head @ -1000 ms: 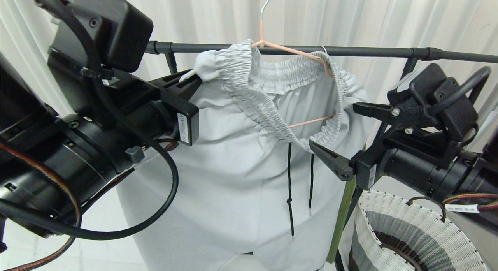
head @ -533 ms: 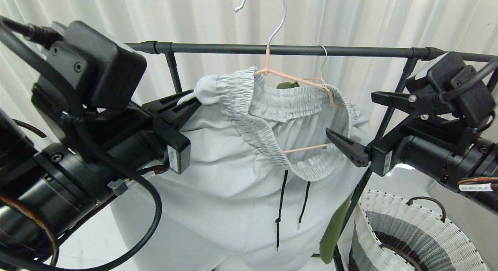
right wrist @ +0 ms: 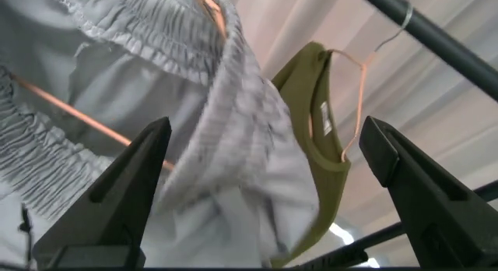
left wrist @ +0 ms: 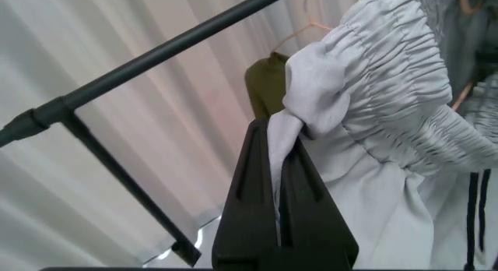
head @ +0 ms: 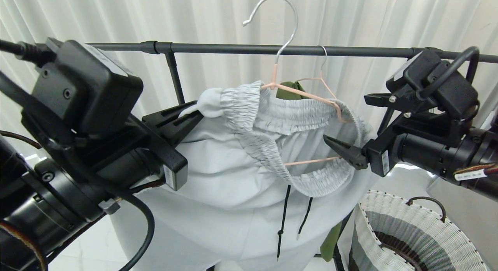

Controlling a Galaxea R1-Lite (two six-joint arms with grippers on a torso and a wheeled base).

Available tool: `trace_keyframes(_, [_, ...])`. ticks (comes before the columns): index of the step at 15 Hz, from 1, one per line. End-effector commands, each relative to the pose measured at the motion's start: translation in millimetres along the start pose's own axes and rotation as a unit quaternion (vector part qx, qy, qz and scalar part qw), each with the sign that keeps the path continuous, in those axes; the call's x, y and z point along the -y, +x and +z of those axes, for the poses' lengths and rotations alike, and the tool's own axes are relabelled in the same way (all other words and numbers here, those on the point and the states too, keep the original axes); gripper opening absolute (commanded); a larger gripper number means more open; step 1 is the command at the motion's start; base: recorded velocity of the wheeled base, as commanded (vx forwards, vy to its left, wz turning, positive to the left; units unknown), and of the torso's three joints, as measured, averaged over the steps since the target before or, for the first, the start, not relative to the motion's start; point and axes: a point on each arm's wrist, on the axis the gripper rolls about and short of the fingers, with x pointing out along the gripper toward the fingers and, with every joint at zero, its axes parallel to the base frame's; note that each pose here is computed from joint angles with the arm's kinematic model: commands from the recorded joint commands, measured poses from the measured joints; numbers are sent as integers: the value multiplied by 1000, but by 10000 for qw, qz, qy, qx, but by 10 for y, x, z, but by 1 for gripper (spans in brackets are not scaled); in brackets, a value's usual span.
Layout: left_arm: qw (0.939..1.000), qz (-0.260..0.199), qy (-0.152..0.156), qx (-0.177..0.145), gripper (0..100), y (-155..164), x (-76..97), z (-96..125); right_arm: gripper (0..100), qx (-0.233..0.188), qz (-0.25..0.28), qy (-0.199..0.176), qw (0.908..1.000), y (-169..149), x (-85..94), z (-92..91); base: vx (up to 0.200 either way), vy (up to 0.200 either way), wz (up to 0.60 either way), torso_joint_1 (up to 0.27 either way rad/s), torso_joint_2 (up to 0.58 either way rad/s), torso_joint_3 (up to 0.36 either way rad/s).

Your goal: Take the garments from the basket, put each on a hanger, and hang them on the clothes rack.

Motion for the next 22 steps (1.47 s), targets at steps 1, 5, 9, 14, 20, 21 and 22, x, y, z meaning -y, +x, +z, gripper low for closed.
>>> trace_keyframes(1, [9998, -146, 108, 31, 0, -26, 19, -26, 100, -6, 13, -10, 10000, 45, 24, 65, 0, 0, 0, 0, 0, 0])
trace_keyframes(5, [9993, -299, 152, 132, 0, -42, 29, -26, 100, -210, 99, -119, 9997, 68, 85, 26, 0, 0, 0, 0, 0, 0])
trace_keyframes(9, [9988, -417, 158, 219, 0, -58, 30, -20, 100, -194, 311, -137, 9992, 87, 29, 18, 0, 0, 0, 0, 0, 0])
trace_keyframes(14, [9988, -409, 156, 231, 0, -61, 27, -16, 100, -197, 396, -127, 9989, 86, 22, 12, 0, 0, 0, 0, 0, 0])
trace_keyframes(20, [9988, -400, 162, 244, 0, -59, 22, -9, 0, -202, 406, -112, 9989, 82, 19, 4, 0, 0, 0, 0, 0, 0])
trace_keyframes(21, [9988, -404, 171, 238, 0, -60, 25, -12, 0, -191, 393, -109, 9990, 82, 26, 11, 0, 0, 0, 0, 0, 0])
trace_keyframes(22, [9988, -404, 171, 238, 0, -60, 25, -12, 0, -184, 372, -105, 9991, 84, 36, 13, 0, 0, 0, 0, 0, 0])
